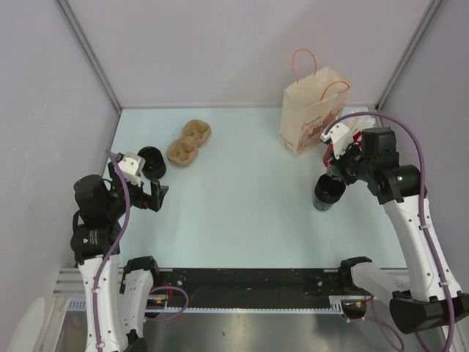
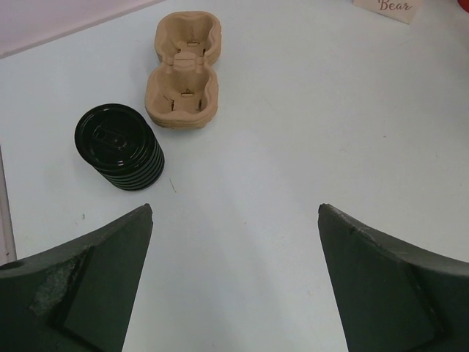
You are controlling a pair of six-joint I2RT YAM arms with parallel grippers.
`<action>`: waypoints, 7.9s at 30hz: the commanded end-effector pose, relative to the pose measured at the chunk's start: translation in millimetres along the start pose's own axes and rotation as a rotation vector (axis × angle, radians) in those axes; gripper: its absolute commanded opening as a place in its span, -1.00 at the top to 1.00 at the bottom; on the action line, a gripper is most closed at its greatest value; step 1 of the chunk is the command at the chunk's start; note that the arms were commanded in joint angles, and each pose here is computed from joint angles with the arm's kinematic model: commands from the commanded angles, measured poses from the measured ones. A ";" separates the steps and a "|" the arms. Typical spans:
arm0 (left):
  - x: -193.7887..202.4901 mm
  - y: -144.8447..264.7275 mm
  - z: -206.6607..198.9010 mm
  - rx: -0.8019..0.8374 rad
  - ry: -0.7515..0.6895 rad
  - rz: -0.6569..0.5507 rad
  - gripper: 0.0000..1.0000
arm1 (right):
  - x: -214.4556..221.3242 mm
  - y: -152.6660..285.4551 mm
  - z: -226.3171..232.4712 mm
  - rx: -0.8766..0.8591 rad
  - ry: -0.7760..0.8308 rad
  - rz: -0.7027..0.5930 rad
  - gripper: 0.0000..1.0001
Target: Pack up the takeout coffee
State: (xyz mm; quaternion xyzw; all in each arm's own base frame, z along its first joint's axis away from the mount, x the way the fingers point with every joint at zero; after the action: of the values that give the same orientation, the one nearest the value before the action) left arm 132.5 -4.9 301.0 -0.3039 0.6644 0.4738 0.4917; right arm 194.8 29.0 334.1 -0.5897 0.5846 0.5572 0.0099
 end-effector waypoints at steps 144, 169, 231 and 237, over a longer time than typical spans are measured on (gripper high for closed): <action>14.1 -174.2 154.5 -0.558 0.085 0.314 -0.79 | -66.2 -104.2 104.0 -0.320 0.252 -0.257 -0.99; 27.1 -212.7 171.7 -0.512 0.122 0.344 -0.24 | -62.8 -109.2 106.1 -0.321 0.272 -0.238 -0.99; -23.6 -135.3 45.7 0.238 -0.049 0.467 1.00 | -105.7 -35.5 125.1 -0.199 0.753 -0.589 -1.00; -12.8 -115.8 -20.1 0.625 -0.145 0.524 1.00 | -106.0 -42.0 162.7 -0.392 0.917 -0.626 -0.99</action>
State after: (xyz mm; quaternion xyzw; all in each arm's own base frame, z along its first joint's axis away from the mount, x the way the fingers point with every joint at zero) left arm 267.2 -36.4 274.3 -0.0339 0.7617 0.4811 0.4326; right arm 160.8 205.7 320.9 -0.8884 0.2638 0.3480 -0.1420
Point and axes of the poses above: each gripper's point midway between its finger pads, its own y axis back along the fingers, its own z axis along the line the jaws close on, x = y × z, the point moved 10 cm from there along y, back along the fingers, and after that the axes turned 7 degrees about y, right-handed, at the moved point
